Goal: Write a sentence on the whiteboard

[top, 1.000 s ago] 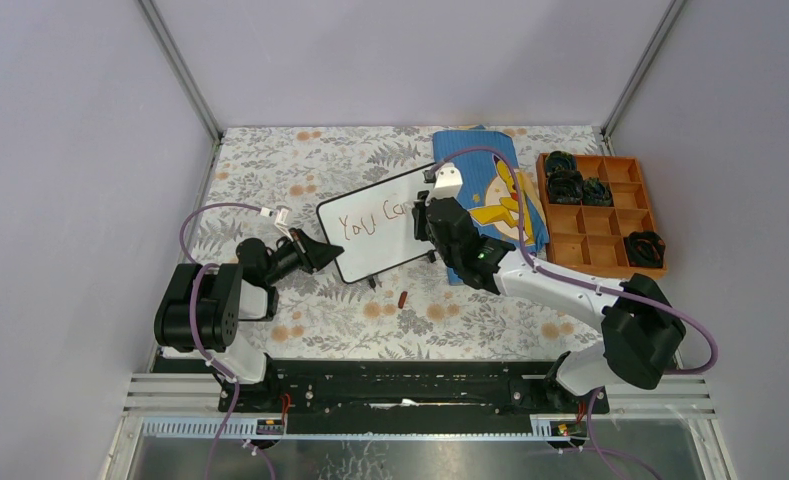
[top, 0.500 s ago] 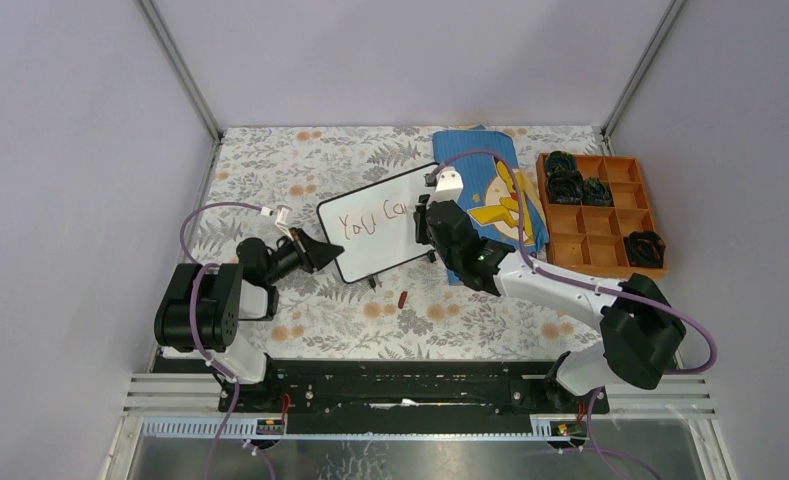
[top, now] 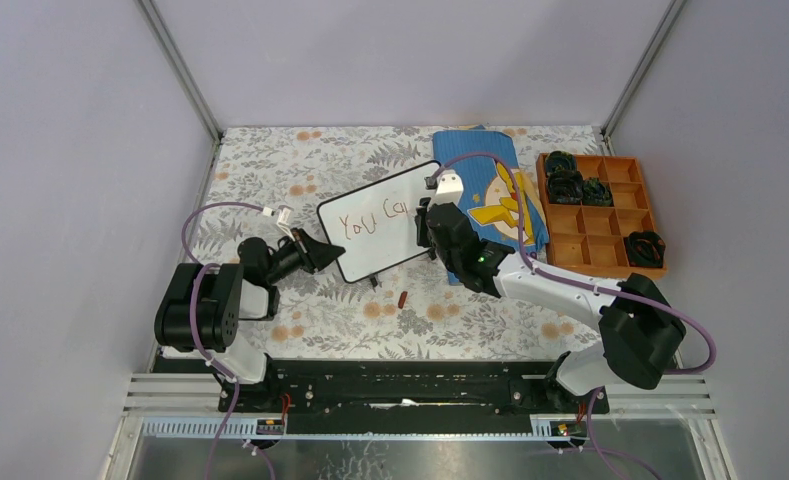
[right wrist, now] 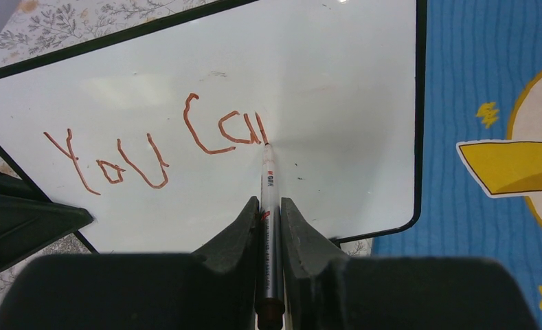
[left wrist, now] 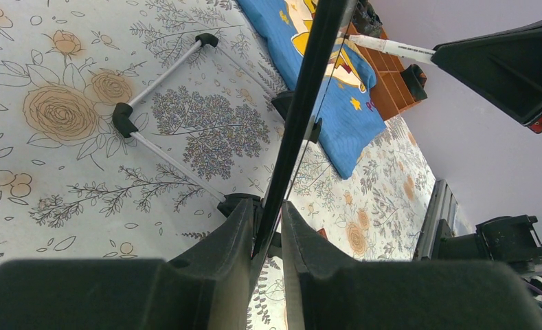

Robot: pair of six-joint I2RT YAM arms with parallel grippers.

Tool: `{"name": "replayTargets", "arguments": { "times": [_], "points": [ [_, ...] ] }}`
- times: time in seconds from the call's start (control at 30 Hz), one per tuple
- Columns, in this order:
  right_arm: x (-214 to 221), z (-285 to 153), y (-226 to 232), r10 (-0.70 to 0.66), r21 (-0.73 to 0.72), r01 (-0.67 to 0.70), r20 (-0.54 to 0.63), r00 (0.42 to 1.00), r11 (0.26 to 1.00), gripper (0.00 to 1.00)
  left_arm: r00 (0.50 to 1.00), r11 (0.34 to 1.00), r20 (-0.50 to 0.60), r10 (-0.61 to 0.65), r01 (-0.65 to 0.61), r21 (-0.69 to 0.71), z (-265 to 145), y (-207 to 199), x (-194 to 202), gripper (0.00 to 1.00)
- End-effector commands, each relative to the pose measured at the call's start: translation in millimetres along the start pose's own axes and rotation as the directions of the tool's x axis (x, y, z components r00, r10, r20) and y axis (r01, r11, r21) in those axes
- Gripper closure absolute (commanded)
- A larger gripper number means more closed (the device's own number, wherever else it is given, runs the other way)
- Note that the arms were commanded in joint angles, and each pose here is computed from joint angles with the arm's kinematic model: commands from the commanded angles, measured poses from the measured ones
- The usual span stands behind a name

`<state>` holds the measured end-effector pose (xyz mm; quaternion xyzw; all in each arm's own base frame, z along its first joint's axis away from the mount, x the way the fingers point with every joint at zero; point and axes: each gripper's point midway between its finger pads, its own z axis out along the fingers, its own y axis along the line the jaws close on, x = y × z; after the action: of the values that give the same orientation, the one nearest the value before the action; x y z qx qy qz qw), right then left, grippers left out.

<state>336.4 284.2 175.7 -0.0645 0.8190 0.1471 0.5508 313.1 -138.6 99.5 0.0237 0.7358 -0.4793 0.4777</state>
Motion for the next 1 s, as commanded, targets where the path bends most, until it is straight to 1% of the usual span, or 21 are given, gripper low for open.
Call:
{"name": "replayTargets", "arguments": {
  "times": [0.0, 0.3, 0.97],
  "points": [
    [-29, 3, 3, 0.019, 0.011, -0.02, 0.06, 0.998, 1.0, 1.0, 1.0, 0.999, -0.012, -0.003, 0.003, -0.047, 1, 12, 6, 0.74],
    [-44, 8, 7, 0.017, 0.013, -0.018, 0.085, 0.996, 1.0, 1.0, 1.0, 0.999, -0.014, -0.004, 0.003, -0.047, 1, 12, 6, 0.74],
    [-59, 14, -4, 0.025, 0.044, -0.03, 0.111, 0.994, 0.999, 1.0, 1.0, 0.999, -0.017, -0.007, 0.006, -0.048, 1, 13, 7, 0.74]
  ]
}}
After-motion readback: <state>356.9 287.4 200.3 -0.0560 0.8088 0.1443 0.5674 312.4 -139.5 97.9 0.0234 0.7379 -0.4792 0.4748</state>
